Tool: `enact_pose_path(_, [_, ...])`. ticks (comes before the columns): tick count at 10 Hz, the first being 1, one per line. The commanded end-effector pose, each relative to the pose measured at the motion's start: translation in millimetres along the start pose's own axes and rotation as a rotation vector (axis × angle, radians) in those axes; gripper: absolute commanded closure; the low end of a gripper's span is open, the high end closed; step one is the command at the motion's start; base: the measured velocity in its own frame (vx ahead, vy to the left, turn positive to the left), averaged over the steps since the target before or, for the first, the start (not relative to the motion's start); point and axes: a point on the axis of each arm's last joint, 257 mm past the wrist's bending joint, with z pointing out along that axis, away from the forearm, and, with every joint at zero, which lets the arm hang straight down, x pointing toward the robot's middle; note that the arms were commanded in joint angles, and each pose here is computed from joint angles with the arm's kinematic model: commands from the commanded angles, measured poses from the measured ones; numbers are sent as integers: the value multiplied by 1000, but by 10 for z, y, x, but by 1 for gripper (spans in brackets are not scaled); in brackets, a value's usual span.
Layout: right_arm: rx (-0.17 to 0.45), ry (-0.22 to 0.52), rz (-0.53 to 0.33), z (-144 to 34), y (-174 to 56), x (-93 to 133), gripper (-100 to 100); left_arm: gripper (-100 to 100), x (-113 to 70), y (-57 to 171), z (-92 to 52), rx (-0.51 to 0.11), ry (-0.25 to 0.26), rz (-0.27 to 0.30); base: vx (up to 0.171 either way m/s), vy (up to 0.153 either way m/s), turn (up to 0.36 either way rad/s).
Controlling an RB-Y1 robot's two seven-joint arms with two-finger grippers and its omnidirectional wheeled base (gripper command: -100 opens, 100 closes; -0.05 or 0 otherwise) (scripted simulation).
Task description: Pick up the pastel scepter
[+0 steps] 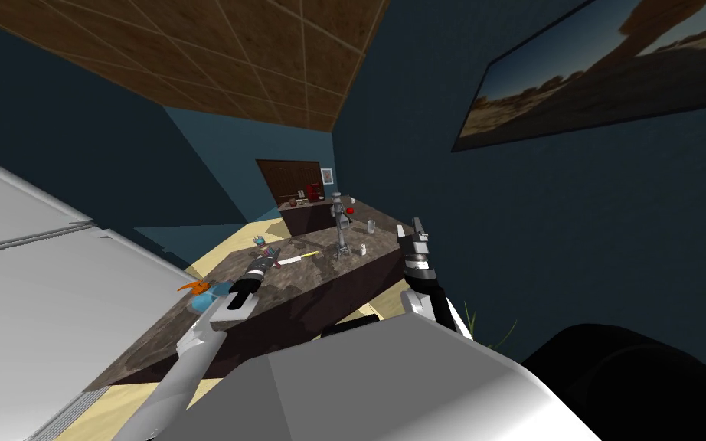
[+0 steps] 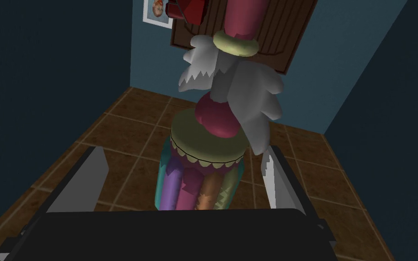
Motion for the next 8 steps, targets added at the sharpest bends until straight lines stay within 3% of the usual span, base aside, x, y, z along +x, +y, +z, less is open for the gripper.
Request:
enact_pose_path(1, [0,0,0,0,0,0,0,-100,120,92,-3,-17,25,-3,1,-21,-5])
enact_pose_path(2, [0,0,0,0,0,0,0,-100,-18,-50,135,32,-2,2,-5,-37,95])
enact_pose_path(4, [0,0,0,0,0,0,0,-100,142,86,130,3,31,-3,-3,-34,35])
enact_pose_path(5, [0,0,0,0,0,0,0,-100,-42,-79,269,56,-4,3,3,-46,95])
enact_pose_path(8, [0,0,0,0,0,0,0,-100,148,87,256,20,35,-3,-1,-24,20])
